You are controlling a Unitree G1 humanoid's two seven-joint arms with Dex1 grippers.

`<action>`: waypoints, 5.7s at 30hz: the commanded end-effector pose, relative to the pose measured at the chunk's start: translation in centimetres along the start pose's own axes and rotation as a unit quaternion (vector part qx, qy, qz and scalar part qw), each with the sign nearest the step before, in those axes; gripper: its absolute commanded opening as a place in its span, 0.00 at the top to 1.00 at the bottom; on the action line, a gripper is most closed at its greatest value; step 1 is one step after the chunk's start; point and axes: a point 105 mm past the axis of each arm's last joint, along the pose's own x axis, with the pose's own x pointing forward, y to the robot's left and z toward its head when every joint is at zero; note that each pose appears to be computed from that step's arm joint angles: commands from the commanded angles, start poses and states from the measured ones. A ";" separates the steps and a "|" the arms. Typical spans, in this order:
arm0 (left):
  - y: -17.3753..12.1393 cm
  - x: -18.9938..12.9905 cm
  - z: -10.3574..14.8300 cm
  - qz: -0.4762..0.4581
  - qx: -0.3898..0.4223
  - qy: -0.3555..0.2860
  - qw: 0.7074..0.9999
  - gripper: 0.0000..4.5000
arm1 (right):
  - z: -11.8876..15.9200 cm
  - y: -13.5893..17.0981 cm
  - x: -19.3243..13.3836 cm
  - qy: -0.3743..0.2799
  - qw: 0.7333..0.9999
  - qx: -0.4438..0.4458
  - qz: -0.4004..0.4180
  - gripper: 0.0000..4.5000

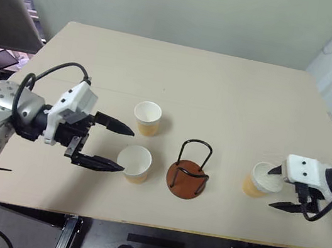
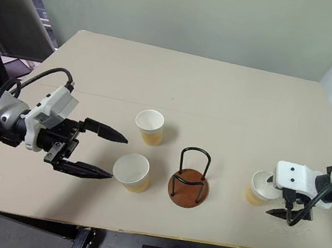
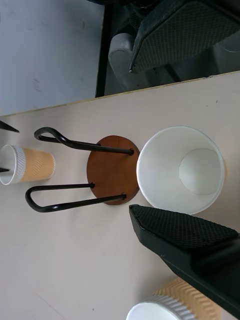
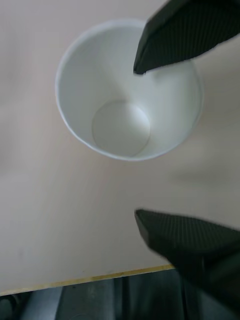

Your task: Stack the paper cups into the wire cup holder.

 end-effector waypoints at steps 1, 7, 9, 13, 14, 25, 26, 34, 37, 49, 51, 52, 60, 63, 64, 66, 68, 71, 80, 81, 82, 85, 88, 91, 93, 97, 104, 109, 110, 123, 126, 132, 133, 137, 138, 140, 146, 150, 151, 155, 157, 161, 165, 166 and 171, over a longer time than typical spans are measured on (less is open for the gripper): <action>-0.2 -0.6 0.9 0.013 0.020 0.001 1.000 0.00 | 0.5 -0.5 -0.1 0.002 1.000 -0.021 -0.008 0.38; -0.2 -0.7 0.9 0.018 0.019 0.000 1.000 0.00 | 0.6 -0.9 0.1 0.004 1.000 -0.030 -0.005 0.86; -0.1 -0.8 0.9 0.020 0.018 0.000 1.000 0.00 | 0.9 -0.9 -0.7 0.000 0.999 -0.035 -0.001 0.99; -0.1 -0.9 0.9 0.023 0.019 0.000 1.000 0.00 | 2.0 -0.8 -1.8 -0.022 0.999 -0.046 0.010 0.99; -0.1 -0.9 0.9 0.023 0.019 0.000 1.000 0.00 | 2.8 -0.9 -2.4 -0.037 0.998 -0.052 0.011 0.99; 0.3 -0.5 0.6 0.021 0.019 0.000 1.000 0.00 | 17.0 -1.9 -7.6 -0.260 0.936 -0.235 0.025 0.99; 0.3 -0.4 0.6 0.020 0.020 0.000 1.000 0.00 | 17.5 -1.6 -7.1 -0.261 0.932 -0.247 0.040 0.99; 0.0 -0.5 0.3 0.030 0.015 0.013 0.999 0.00 | 16.8 -1.2 -3.7 -0.229 0.933 -0.264 0.084 0.99; -0.1 -0.6 0.2 0.033 0.012 0.015 0.999 0.00 | 16.8 -1.2 -3.3 -0.226 0.932 -0.270 0.088 0.99; -0.1 -0.9 0.2 0.043 0.014 0.024 0.999 0.00 | 16.3 -1.3 -1.7 -0.200 0.936 -0.278 0.088 0.31; 0.4 -1.0 0.1 0.050 0.019 0.031 0.998 0.00 | 16.0 -1.7 -1.9 -0.199 0.941 -0.264 0.072 0.15; 0.8 -1.1 0.1 0.056 0.022 0.037 0.997 0.00 | 15.7 -2.1 -2.4 -0.203 0.946 -0.247 0.058 0.08; 3.7 -0.4 0.2 0.044 0.050 0.058 0.996 0.00 | 13.2 -2.0 -7.0 -0.291 0.951 -0.099 -0.016 0.00; 4.1 0.7 0.3 0.008 0.069 0.067 0.995 0.00 | 12.9 -1.4 -7.1 -0.290 0.953 -0.085 -0.030 0.00; 4.4 1.0 0.3 0.000 0.076 0.072 0.995 0.00 | 12.8 -1.3 -7.0 -0.289 0.953 -0.083 -0.033 0.00; 4.7 1.4 0.4 -0.019 0.088 0.078 0.993 0.00 | 12.9 -1.0 -6.8 -0.291 0.953 -0.079 -0.036 0.00; 5.1 1.9 0.3 -0.037 0.101 0.093 0.990 0.00 | 13.0 -0.8 -6.8 -0.293 0.952 -0.075 -0.040 0.00; 5.7 2.7 -0.5 -0.054 0.123 0.129 0.983 0.00 | 12.9 -0.5 -6.7 -0.287 0.954 -0.070 -0.049 0.00; 6.0 4.8 -2.3 -0.096 0.148 0.164 0.971 0.00 | 11.7 0.1 -7.3 -0.262 0.961 -0.038 -0.081 0.00; 6.0 4.9 -2.5 -0.100 0.149 0.166 0.970 0.00 | 11.7 0.2 -7.3 -0.261 0.961 -0.036 -0.084 0.00; 5.9 5.2 -2.7 -0.104 0.150 0.170 0.968 0.00 | 11.6 0.2 -7.4 -0.259 0.961 -0.033 -0.088 0.00; 6.1 5.6 -3.1 -0.108 0.153 0.175 0.967 0.13 | 11.3 0.4 -7.5 -0.252 0.963 -0.026 -0.096 0.00; 6.2 5.8 -3.0 -0.111 0.155 0.170 0.967 0.37 | 11.1 0.5 -7.6 -0.247 0.964 -0.022 -0.101 0.00; 6.3 5.9 -2.9 -0.112 0.156 0.169 0.967 0.62 | 11.0 0.6 -7.7 -0.245 0.964 -0.019 -0.104 0.00; 6.3 5.9 -2.9 -0.112 0.157 0.168 0.967 0.78 | 10.9 0.8 -7.8 -0.246 0.964 -0.010 -0.104 0.00; 6.2 5.8 -2.5 -0.114 0.159 0.163 0.967 1.00 | 11.1 2.2 -8.8 -0.280 0.956 0.001 -0.084 0.00; 6.2 5.4 1.1 -0.112 0.177 0.102 0.972 1.00 | 9.8 4.0 -11.2 -0.332 0.933 0.063 -0.126 0.00; 6.7 5.1 6.3 -0.111 0.226 0.041 0.967 1.00 | 10.2 4.1 -11.2 -0.338 0.930 0.059 -0.133 0.00; 6.6 5.1 7.4 -0.115 0.235 0.026 0.965 1.00 | 10.3 4.1 -11.3 -0.337 0.930 0.057 -0.135 0.00; 5.9 10.3 14.6 -0.199 0.323 -0.039 0.924 1.00 | 10.5 4.1 -10.6 -0.327 0.933 0.057 -0.140 0.00; 5.3 11.3 14.5 -0.222 0.325 -0.038 0.918 1.00 | 10.5 4.2 -10.4 -0.320 0.934 0.062 -0.145 0.00; 5.3 12.1 12.5 -0.241 0.318 -0.004 0.917 1.00 | 10.5 4.3 -10.2 -0.316 0.934 0.066 -0.154 0.00; 5.3 12.3 12.2 -0.244 0.315 0.001 0.917 1.00 | 10.6 4.3 -10.2 -0.315 0.934 0.066 -0.155 0.00; 5.3 13.0 11.3 -0.253 0.314 0.016 0.915 1.00 | 10.7 4.3 -10.2 -0.314 0.934 0.067 -0.158 0.00; 5.3 13.1 11.1 -0.254 0.314 0.021 0.914 1.00 | 10.6 4.2 -10.2 -0.313 0.934 0.068 -0.159 0.00; 5.0 13.4 10.8 -0.263 0.312 0.024 0.913 1.00 | 10.5 4.2 -10.2 -0.313 0.933 0.071 -0.162 0.00; 4.7 14.0 9.9 -0.276 0.317 0.045 0.906 1.00 | 10.3 4.3 -10.4 -0.310 0.934 0.071 -0.165 0.00; 4.6 14.1 9.7 -0.280 0.307 0.049 0.908 1.00 | 10.2 4.3 -10.4 -0.307 0.934 0.070 -0.167 0.00; 4.7 14.2 9.7 -0.279 0.307 0.050 0.909 1.00 | 10.2 4.3 -10.5 -0.307 0.934 0.069 -0.167 0.00; 4.6 14.3 9.5 -0.281 0.307 0.051 0.908 0.79 | 10.2 4.4 -10.5 -0.306 0.935 0.068 -0.167 0.00; 4.8 14.4 9.5 -0.277 0.310 0.050 0.908 0.64 | 10.1 4.4 -10.4 -0.306 0.935 0.068 -0.168 0.00; 5.2 14.7 9.8 -0.264 0.318 0.042 0.910 0.33 | 10.0 4.3 -10.2 -0.305 0.935 0.069 -0.167 0.00; 7.1 13.6 11.5 -0.206 0.312 0.008 0.927 0.01 | 10.1 4.0 -10.0 -0.307 0.935 0.065 -0.164 0.00; 7.9 12.9 11.9 -0.184 0.307 0.002 0.934 0.01 | 10.1 3.9 -10.0 -0.307 0.936 0.064 -0.163 0.00; 13.2 7.5 10.9 -0.017 0.250 0.035 0.968 0.01 | 10.1 3.5 -9.8 -0.308 0.937 0.059 -0.156 0.00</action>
